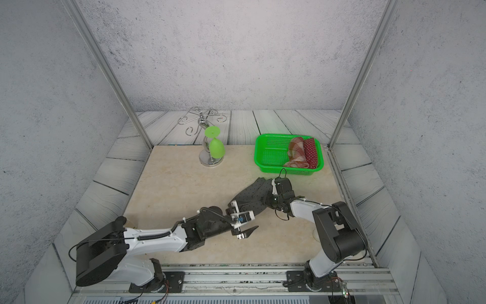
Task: Roll up the skirts
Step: Roll the skirt at the center of the board.
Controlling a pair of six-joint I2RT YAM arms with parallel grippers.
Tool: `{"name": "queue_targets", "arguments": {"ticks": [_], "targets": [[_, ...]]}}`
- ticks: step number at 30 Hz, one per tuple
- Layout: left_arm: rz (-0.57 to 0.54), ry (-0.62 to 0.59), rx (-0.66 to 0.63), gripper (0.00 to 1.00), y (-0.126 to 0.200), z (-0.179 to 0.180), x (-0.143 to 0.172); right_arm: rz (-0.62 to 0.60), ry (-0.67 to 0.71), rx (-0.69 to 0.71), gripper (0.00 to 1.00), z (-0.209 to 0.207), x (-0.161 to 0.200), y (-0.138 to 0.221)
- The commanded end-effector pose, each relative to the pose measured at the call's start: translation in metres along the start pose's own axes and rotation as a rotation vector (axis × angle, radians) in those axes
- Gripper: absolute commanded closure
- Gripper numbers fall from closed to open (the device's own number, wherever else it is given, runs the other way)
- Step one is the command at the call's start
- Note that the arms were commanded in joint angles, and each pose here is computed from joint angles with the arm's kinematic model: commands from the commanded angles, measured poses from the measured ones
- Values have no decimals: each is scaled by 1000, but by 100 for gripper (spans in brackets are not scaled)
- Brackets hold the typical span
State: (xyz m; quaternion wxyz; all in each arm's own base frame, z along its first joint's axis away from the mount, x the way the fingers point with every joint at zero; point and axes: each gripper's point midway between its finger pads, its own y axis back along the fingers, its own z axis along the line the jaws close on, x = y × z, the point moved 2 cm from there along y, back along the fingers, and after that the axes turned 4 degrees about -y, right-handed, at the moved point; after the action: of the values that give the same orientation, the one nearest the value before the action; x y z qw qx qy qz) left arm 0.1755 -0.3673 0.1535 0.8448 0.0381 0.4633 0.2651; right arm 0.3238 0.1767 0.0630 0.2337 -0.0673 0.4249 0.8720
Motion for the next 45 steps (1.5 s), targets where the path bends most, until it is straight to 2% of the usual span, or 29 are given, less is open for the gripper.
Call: {"name": "queue_targets", "arguments": {"ticks": [1, 5, 12, 20, 23, 26, 27, 29, 30, 31, 32, 33, 34, 37, 40, 45], "targets": [[204, -355, -2, 1, -8, -21, 44, 15, 18, 37, 94, -6, 10, 10], [263, -425, -6, 1, -16, -27, 56, 20, 15, 18, 94, -5, 14, 13], [326, -472, -14, 1, -33, -31, 77, 40, -6, -29, 93, -2, 20, 12], [336, -480, -56, 1, -52, -29, 96, 69, -21, -42, 93, -7, 31, 8], [362, -483, -63, 4, -57, -27, 106, 70, -20, -46, 93, -6, 31, 10], [377, -457, -65, 15, -54, -25, 113, 65, -16, -50, 93, -4, 32, 15], [392, -451, -51, 25, -54, -26, 117, 64, -15, -52, 93, -4, 33, 16], [430, -451, -60, 60, -54, -25, 129, 64, -13, -57, 93, -3, 34, 19], [445, -460, -74, 73, -55, -25, 135, 63, -10, -57, 93, -3, 35, 21], [455, -468, -96, 81, -56, -24, 139, 62, -11, -55, 93, -4, 36, 22], [462, -471, -106, 83, -56, -25, 143, 63, -10, -52, 93, -5, 37, 24], [469, -469, -108, 94, -56, -26, 146, 62, -10, -51, 93, -6, 38, 24], [470, -456, -118, 100, -56, -26, 146, 70, -13, -49, 92, -9, 42, 25], [448, -380, -143, 100, -54, -20, 139, 80, -16, -42, 92, -14, 49, 26], [394, -185, -125, 100, -49, -15, 127, 71, -9, -37, 85, -17, 53, 32], [310, 152, -43, 100, -48, -19, 122, -22, 17, -28, 50, -15, 46, 53]]}}
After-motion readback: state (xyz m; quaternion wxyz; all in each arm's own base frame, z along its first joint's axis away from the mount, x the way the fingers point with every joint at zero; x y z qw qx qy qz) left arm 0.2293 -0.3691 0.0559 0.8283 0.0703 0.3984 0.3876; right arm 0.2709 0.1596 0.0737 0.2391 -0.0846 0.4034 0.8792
